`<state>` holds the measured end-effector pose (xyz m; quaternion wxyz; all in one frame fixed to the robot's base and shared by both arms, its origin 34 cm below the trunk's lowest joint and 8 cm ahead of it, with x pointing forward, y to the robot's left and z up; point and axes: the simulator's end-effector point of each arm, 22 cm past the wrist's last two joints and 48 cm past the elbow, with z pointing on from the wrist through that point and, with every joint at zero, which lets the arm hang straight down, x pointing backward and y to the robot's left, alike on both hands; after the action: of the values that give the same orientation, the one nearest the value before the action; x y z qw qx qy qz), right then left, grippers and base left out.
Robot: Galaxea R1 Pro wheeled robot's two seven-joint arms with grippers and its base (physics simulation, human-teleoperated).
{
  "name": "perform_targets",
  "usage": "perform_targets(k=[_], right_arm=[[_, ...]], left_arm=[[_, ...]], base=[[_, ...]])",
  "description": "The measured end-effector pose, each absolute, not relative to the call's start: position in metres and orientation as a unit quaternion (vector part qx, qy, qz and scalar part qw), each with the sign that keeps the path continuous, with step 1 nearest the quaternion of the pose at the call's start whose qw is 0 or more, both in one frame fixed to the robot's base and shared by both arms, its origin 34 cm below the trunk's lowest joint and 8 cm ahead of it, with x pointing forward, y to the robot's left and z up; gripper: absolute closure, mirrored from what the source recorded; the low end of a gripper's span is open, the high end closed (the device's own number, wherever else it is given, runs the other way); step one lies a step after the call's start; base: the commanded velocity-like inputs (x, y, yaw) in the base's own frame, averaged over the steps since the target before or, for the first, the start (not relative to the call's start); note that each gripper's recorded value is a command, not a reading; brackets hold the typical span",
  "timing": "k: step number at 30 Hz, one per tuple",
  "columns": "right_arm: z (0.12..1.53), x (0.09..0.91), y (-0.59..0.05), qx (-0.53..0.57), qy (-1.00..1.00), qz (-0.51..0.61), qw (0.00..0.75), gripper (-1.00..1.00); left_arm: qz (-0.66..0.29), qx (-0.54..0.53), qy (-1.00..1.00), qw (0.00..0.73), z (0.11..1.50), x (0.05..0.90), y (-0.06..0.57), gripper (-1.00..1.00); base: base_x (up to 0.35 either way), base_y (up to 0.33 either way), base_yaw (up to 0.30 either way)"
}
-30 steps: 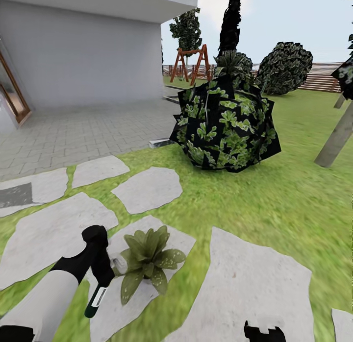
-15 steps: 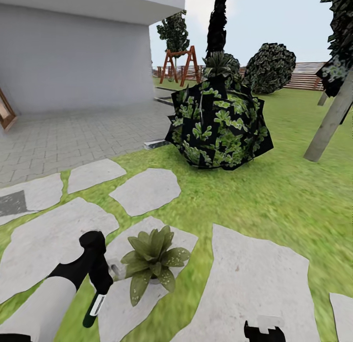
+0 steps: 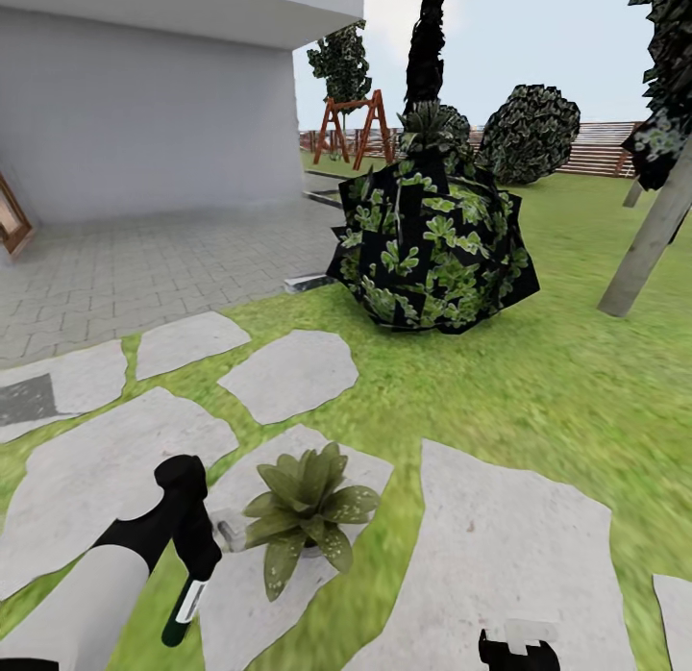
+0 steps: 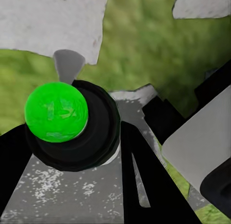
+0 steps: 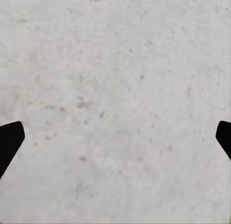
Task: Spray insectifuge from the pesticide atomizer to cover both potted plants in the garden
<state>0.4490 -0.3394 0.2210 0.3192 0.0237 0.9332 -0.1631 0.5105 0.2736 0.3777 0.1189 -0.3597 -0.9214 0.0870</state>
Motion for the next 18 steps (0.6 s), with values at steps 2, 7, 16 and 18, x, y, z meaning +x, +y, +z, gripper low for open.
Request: perform_targets(k=[2,7,16,18], right_arm=[[0.221,0.449,-0.34,0.024,0.933,-0.163,0.319,-1.0],[0.221,0.449,-0.34,0.024,0.933,-0.164,0.319,-1.0],[0.22,0.448,-0.34,0.025,0.933,-0.165,0.318,-1.0],[0.22,0.448,-0.34,0.025,0.934,-0.164,0.318,-1.0]], left_arm=[[0.087,-0.36,-0.921,0.12,0.377,0.509,0.274,1.0],[0.091,-0.36,-0.92,0.126,0.373,0.502,0.272,1.0],[0.094,-0.359,-0.919,0.129,0.37,0.499,0.27,1.0],[0.094,-0.359,-0.919,0.129,0.37,0.499,0.27,1.0]], base=[[0.0,0.043,-0.003],[0.0,0.005,-0.202],[-0.101,0.0,-0.077],[-0.273,0.158,-0.001]])
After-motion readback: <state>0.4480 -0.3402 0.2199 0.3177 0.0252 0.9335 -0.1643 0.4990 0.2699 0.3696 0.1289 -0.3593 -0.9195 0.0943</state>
